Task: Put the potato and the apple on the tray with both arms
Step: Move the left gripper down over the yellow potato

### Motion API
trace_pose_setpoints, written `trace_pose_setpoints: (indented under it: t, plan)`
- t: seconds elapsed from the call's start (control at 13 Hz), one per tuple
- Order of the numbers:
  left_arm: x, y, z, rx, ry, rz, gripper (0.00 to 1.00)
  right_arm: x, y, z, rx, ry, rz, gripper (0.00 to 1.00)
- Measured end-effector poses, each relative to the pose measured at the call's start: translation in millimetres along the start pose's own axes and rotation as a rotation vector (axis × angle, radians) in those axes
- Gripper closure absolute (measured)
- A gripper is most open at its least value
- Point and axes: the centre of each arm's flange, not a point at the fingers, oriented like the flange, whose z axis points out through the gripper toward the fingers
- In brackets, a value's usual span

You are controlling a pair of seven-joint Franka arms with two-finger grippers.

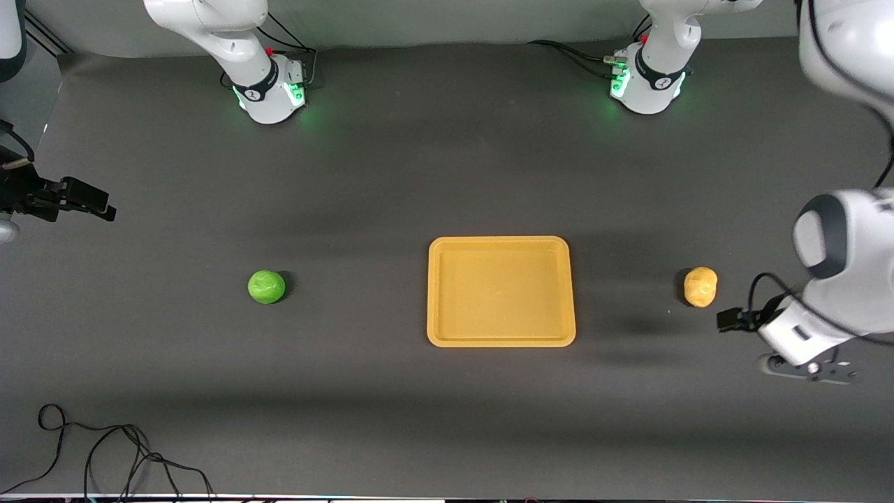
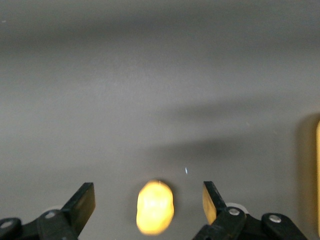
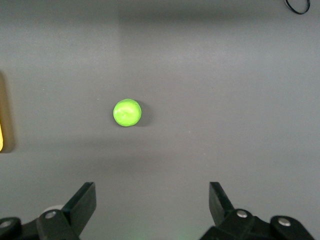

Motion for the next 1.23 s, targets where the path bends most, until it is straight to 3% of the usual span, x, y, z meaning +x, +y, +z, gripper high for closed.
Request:
trace_pose_setpoints:
  t: [0.38, 1.23]
  plan:
    - [-14, 1, 77, 0.011, 0.057, 0.011, 0.01, 0, 1, -1, 0.0, 0.003, 0.002, 0.0]
    - [-87, -13, 141, 0.01, 0.103, 0.04, 0.01, 7, 1, 8, -0.001, -0.003, 0.001, 0.0]
